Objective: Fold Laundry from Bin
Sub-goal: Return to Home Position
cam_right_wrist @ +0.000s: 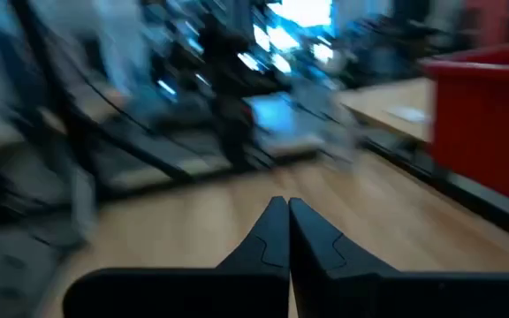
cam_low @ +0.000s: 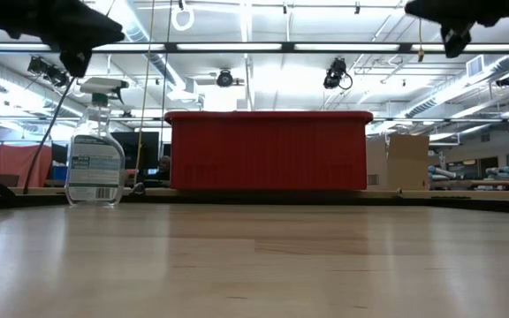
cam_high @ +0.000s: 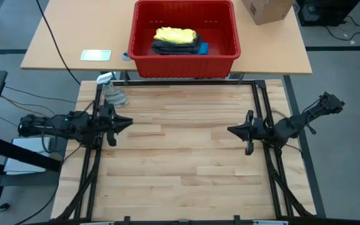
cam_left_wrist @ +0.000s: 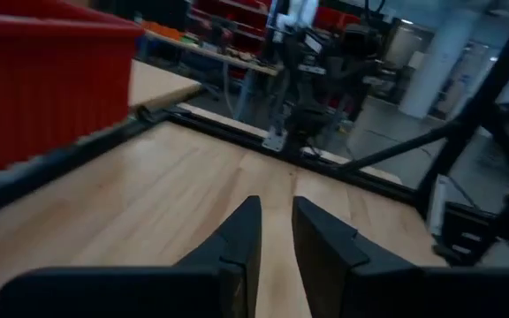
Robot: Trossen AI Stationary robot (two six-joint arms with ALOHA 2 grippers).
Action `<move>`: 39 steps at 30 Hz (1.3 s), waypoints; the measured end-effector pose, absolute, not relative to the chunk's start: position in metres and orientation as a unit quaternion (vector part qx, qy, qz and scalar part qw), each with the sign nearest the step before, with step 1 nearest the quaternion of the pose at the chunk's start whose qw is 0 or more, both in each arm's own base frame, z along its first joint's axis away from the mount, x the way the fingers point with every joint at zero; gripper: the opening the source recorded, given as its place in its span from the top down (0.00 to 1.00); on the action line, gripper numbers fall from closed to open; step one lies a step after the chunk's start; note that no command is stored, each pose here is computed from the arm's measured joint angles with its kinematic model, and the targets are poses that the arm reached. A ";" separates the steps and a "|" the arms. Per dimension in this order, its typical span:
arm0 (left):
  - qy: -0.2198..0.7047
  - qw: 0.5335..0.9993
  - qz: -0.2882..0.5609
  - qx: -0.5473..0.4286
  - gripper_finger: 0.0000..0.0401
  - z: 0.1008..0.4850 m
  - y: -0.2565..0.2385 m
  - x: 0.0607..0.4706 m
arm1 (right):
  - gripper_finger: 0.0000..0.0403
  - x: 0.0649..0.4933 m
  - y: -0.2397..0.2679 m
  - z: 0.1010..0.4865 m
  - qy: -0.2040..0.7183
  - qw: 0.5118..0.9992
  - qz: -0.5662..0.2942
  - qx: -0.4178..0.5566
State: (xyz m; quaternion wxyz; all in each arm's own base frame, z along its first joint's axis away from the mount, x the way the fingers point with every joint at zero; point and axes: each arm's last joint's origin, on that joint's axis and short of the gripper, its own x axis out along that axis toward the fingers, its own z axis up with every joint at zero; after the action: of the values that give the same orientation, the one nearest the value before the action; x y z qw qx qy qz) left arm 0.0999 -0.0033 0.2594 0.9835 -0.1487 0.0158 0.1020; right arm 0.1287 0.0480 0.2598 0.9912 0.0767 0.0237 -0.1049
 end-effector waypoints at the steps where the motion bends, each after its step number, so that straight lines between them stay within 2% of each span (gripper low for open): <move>1: 0.012 0.983 0.109 -0.145 0.83 0.260 -0.002 0.096 | 0.99 0.129 0.045 0.259 0.009 0.993 -0.082 0.090; 5: -0.010 0.981 0.133 -0.142 0.88 0.261 0.003 0.079 | 0.99 0.132 0.027 0.249 -0.033 0.992 -0.039 0.113; 8: 0.002 0.979 0.142 -0.146 0.90 0.255 0.005 0.069 | 1.00 0.133 0.012 0.235 -0.008 0.993 -0.047 0.106; 12: 0.003 0.976 0.142 -0.167 0.93 0.250 0.006 0.055 | 1.00 0.129 0.001 0.235 -0.013 0.994 -0.032 0.103; 19: -0.008 0.979 0.135 -0.150 0.97 0.263 0.006 0.045 | 1.00 0.103 -0.002 0.234 -0.011 0.994 -0.038 0.105; 25: -0.010 0.981 0.134 -0.138 0.97 0.257 0.006 0.051 | 1.00 0.082 -0.002 0.232 -0.019 0.993 -0.034 0.115; 29: -0.068 0.985 0.129 -0.095 0.97 0.251 0.005 0.064 | 1.00 0.074 -0.001 0.229 -0.017 0.994 -0.019 0.108; 36: -0.065 0.983 0.127 -0.114 0.97 0.215 0.003 0.083 | 1.00 0.088 -0.001 0.202 -0.036 0.989 -0.009 0.145; 39: -0.070 0.983 0.127 -0.109 0.97 0.212 0.003 0.084 | 1.00 0.091 0.000 0.192 -0.023 0.986 0.001 0.166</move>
State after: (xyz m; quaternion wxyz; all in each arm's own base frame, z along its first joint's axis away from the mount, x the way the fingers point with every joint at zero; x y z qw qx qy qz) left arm 0.0838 0.0028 0.2124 0.9834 -0.1087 -0.0700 0.1270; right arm 0.0907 0.0001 0.1922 0.9858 0.1662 -0.0228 0.0010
